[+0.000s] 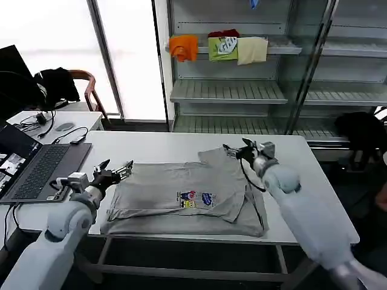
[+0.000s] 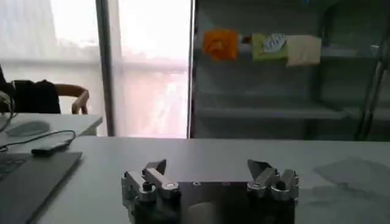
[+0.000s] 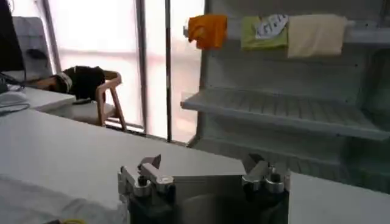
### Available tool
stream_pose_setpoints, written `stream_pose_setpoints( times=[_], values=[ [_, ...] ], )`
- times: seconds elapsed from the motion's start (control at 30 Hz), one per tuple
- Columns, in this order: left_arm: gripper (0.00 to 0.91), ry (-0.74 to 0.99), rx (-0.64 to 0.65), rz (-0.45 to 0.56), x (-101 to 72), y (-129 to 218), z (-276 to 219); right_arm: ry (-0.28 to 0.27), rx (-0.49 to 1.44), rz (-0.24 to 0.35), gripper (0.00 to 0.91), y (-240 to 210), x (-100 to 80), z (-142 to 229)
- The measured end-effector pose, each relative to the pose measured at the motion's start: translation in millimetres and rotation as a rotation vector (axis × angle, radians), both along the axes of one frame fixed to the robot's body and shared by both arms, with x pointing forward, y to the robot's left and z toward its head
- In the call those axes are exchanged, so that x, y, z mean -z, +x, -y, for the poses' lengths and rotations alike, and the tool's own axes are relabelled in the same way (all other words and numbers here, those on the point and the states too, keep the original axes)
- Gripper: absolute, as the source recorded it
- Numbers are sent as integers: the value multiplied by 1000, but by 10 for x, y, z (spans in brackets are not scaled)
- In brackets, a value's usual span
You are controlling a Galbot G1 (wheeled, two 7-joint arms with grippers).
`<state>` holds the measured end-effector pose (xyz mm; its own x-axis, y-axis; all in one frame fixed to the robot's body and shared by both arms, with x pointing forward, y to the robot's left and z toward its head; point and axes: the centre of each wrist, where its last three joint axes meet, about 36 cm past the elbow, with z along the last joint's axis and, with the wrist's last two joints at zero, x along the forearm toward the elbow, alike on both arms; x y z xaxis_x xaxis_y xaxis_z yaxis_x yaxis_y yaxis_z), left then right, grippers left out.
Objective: Fold and organize the clothes.
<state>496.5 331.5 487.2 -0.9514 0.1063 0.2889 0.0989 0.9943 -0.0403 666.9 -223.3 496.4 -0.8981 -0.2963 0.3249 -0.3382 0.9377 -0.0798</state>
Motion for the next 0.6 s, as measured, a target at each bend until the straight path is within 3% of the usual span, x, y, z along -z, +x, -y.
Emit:
stream_pose_setpoints(
  times=[0.27, 0.6],
  values=[
    [907, 28, -26, -86, 108, 471, -114, -81, 38, -84, 907, 350, 149, -166],
    [907, 64, -45, -164, 237, 832, -204, -118, 46, -131, 907, 551, 214, -287]
  ],
)
